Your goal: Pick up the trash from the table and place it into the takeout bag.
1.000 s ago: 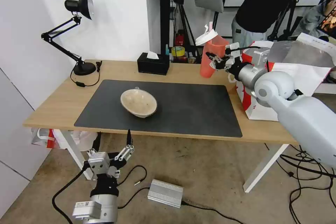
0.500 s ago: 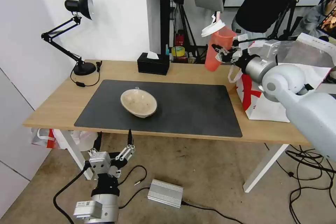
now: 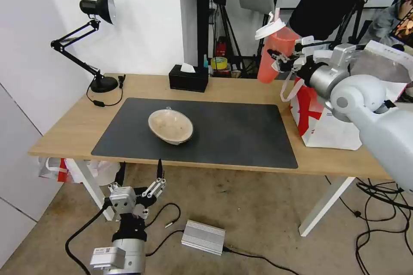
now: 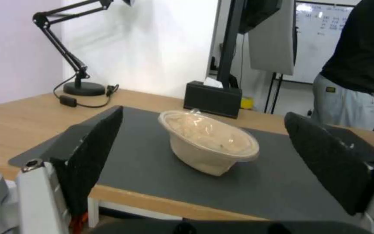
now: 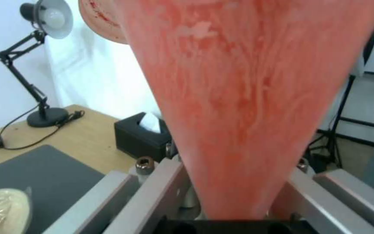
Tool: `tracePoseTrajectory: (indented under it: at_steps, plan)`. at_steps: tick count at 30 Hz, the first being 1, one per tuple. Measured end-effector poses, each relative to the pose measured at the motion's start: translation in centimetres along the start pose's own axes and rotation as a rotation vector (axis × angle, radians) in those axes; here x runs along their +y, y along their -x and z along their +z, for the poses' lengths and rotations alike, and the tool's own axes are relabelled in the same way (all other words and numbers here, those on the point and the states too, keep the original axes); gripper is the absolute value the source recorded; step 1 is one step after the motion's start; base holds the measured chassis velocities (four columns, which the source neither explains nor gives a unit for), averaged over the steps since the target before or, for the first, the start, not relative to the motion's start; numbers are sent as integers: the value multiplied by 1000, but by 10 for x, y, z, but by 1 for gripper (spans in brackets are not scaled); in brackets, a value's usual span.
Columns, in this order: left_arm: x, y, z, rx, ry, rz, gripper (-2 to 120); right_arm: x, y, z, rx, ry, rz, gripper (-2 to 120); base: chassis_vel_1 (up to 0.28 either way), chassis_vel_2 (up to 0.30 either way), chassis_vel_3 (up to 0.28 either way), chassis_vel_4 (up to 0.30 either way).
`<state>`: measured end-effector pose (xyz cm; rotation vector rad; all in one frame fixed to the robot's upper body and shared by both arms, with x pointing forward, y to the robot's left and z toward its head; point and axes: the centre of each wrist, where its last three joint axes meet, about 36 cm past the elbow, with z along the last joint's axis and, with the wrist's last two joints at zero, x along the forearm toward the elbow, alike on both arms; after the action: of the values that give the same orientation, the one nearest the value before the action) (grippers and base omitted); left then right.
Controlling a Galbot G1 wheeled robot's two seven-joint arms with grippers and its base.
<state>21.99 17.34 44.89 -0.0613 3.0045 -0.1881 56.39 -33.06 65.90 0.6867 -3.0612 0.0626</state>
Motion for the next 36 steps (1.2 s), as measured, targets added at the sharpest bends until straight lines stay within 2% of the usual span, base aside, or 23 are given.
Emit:
tracePoseTrajectory:
  at_steps: [36]
  plan:
    - [0, -1, 0, -2, 0, -2, 100, -46, -33, -24, -39, 9, 107, 4, 0, 0, 0, 0]
